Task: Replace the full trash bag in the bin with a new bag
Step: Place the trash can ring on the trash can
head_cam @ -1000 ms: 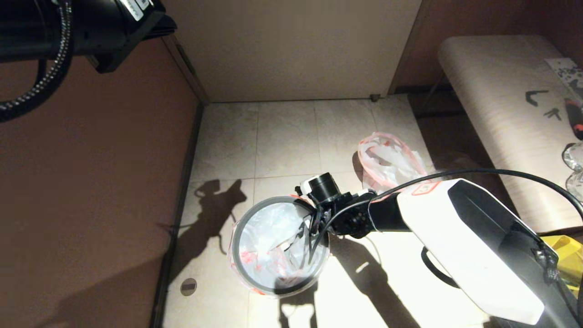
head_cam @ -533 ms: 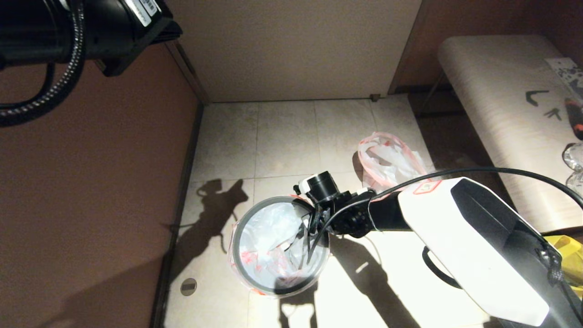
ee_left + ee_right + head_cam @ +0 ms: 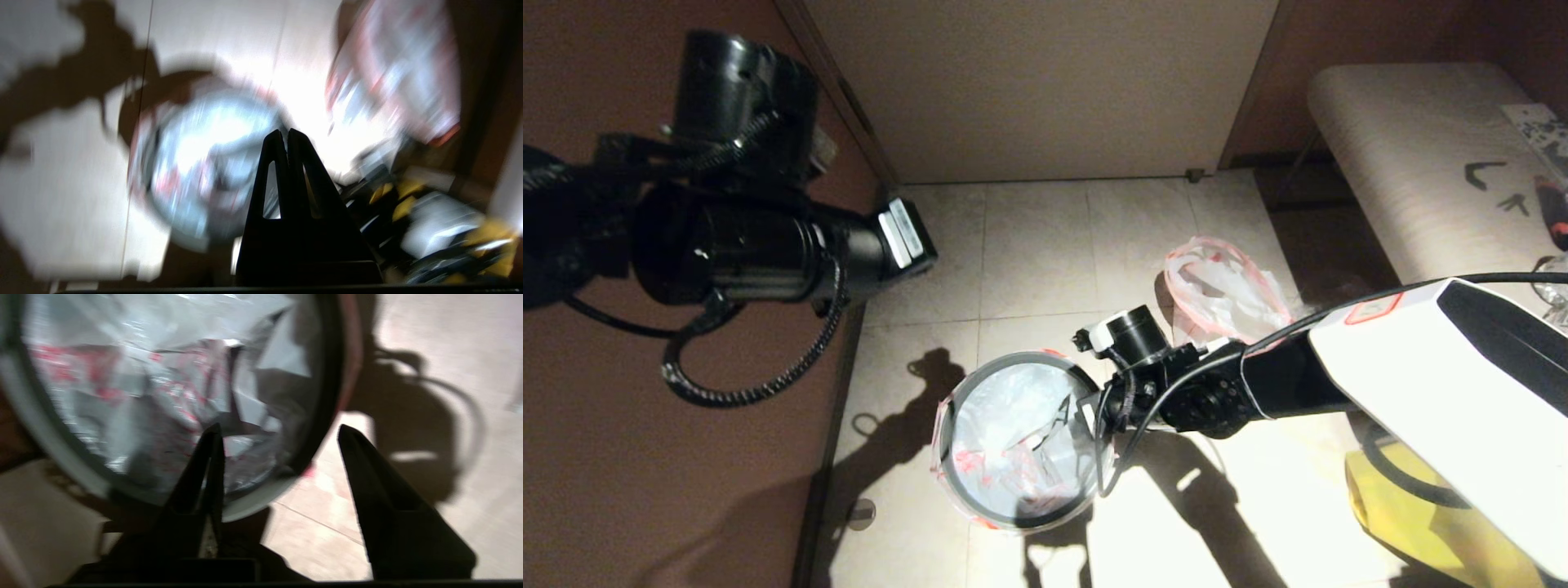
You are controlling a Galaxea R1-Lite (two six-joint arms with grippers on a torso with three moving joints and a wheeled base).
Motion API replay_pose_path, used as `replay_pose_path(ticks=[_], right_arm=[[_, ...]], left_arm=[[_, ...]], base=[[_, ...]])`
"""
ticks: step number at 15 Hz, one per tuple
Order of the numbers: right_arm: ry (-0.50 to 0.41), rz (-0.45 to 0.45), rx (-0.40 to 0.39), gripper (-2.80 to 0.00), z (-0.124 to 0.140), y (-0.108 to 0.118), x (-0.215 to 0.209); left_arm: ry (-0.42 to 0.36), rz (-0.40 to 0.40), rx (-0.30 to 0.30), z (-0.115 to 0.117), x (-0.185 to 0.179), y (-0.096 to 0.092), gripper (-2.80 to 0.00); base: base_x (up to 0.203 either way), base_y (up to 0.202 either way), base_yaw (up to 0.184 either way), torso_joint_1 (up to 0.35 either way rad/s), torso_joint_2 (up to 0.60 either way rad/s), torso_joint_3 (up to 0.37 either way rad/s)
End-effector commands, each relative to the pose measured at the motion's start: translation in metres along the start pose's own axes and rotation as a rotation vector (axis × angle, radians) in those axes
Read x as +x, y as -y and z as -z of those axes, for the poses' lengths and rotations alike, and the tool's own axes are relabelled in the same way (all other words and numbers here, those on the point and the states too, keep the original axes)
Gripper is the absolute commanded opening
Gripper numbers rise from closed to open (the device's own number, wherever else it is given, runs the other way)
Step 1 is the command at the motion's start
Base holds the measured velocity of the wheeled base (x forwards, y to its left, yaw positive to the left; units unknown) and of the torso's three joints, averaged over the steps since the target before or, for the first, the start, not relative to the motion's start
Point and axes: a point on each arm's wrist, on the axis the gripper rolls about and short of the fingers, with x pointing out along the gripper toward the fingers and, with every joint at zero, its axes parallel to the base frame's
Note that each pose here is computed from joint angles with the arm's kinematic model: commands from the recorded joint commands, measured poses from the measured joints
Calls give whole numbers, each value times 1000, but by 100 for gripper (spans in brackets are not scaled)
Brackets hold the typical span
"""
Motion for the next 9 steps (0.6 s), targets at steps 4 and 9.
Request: replay_pose_path(ticks=[4, 9], right_arm=[[36, -185, 75, -280, 8, 43, 16], [53, -210, 62, -280, 10, 56, 41]], left_arm=[[-303, -59, -59, 82, 58, -57, -280], [-431, -65, -104, 124, 112, -109, -280]], base=[[0, 0, 0, 0, 0, 0], [0, 0, 0, 0, 0, 0]])
